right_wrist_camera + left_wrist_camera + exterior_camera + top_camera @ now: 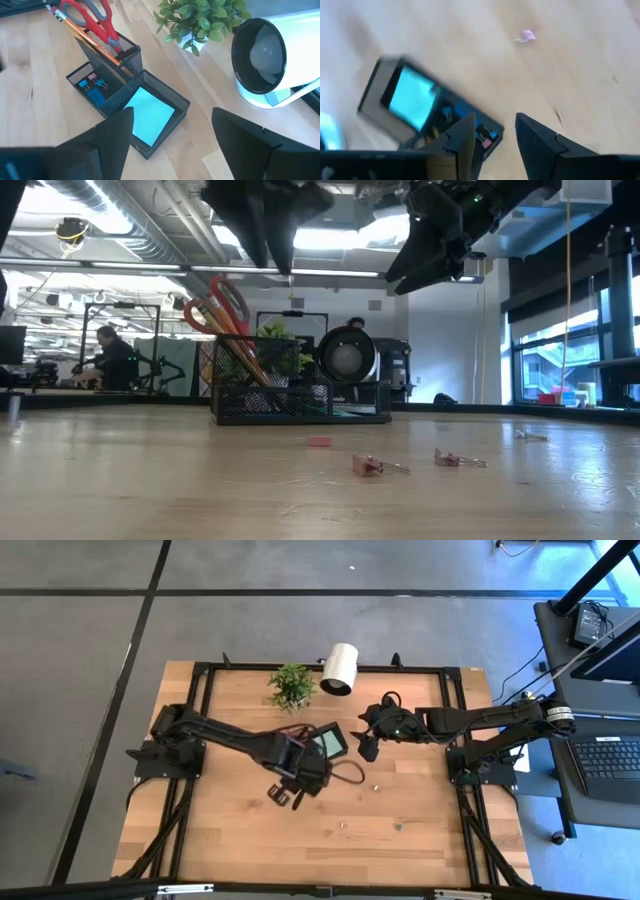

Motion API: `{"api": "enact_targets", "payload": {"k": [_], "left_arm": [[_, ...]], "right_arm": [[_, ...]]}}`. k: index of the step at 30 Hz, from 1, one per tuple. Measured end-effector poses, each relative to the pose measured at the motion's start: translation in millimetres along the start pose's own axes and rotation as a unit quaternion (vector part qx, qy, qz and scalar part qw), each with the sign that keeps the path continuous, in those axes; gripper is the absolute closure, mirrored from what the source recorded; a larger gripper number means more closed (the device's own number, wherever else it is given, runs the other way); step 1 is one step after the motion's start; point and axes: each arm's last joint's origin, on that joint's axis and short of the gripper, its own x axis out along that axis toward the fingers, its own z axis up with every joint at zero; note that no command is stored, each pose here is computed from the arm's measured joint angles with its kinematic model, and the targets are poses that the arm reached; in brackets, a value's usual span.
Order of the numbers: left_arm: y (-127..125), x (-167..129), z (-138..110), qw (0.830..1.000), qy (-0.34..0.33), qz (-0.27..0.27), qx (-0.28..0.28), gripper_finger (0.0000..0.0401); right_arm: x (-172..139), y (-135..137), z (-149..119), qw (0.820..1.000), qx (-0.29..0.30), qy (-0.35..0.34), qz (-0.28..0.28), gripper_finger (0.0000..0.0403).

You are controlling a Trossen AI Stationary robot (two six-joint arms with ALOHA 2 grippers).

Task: Pick and place office supplies into organizer
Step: Put the pink binder clip into the black desk organizer

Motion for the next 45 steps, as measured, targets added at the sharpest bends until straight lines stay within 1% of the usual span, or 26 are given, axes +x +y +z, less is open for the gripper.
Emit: {"api": "enact_targets", "payload": {"k": [3, 6, 8, 10, 14, 18, 20, 23, 26, 28, 32, 38, 42, 45], "left_arm": [[-12.2, 0.8, 6.4, 0.994, -0.008, -0.007, 0.106, 0.0256], [-22.2, 8.3, 15.0, 0.978, -0.017, -0.006, 0.208, 0.0251], [-26.5, 14.4, 21.4, 0.966, -0.028, -0.002, 0.259, 0.0251], [-30.5, 24.1, 26.0, 0.957, -0.033, -0.017, 0.286, 0.0251], [-33.6, 39.9, 34.8, 0.948, -0.052, -0.028, 0.312, 0.0251], [-34.9, 57.9, 40.1, 0.928, -0.05, -0.032, 0.367, 0.0251], [-35.1, 68.9, 42.3, 0.923, -0.052, -0.043, 0.38, 0.0251], [-36.5, 83.9, 43.9, 0.911, -0.052, -0.063, 0.404, 0.0251], [-37.3, 95.4, 47.4, 0.895, -0.058, -0.06, 0.439, 0.0251], [-37.1, 103.4, 49.1, 0.888, -0.058, -0.059, 0.452, 0.0251], [-30.1, 113.3, 50.5, 0.885, -0.064, -0.05, 0.458, 0.0251], [-16.8, 119.3, 46.1, 0.89, -0.059, -0.05, 0.45, 0.0251], [-14.8, 119.6, 44.9, 0.89, -0.066, -0.06, 0.447, 0.0251], [-18.5, 119.0, 46.2, 0.889, -0.073, -0.068, 0.447, 0.0251]], "right_arm": [[0.0, 0.0, 0.0, 1.0, 0.001, 0.0, 0.0, 0.013], [0.0, 0.0, 0.0, 1.0, 0.011, 0.0, 0.0, 0.013], [0.0, 0.1, -0.5, 1.0, 0.026, 0.003, 0.002, 0.013], [0.0, -0.3, -1.8, 0.999, 0.048, 0.01, 0.002, 0.013], [0.6, -4.6, -7.3, 0.993, 0.106, 0.042, -0.009, 0.013], [1.3, -11.4, -13.0, 0.984, 0.159, 0.074, -0.031, 0.013], [1.4, -13.4, -14.6, 0.98, 0.174, 0.083, -0.038, 0.013], [1.7, -15.1, -15.1, 0.979, 0.178, 0.086, -0.042, 0.013], [1.6, -15.1, -15.2, 0.979, 0.178, 0.087, -0.042, 0.013], [1.6, -15.0, -15.3, 0.979, 0.178, 0.088, -0.041, 0.013], [1.6, -14.1, -15.6, 0.979, 0.179, 0.095, -0.028, 0.013], [1.5, -14.2, -16.0, 0.979, 0.178, 0.097, -0.028, 0.013], [1.5, -14.3, -16.1, 0.979, 0.177, 0.098, -0.029, 0.013], [1.4, -14.3, -16.2, 0.979, 0.177, 0.098, -0.029, 0.013]]}}
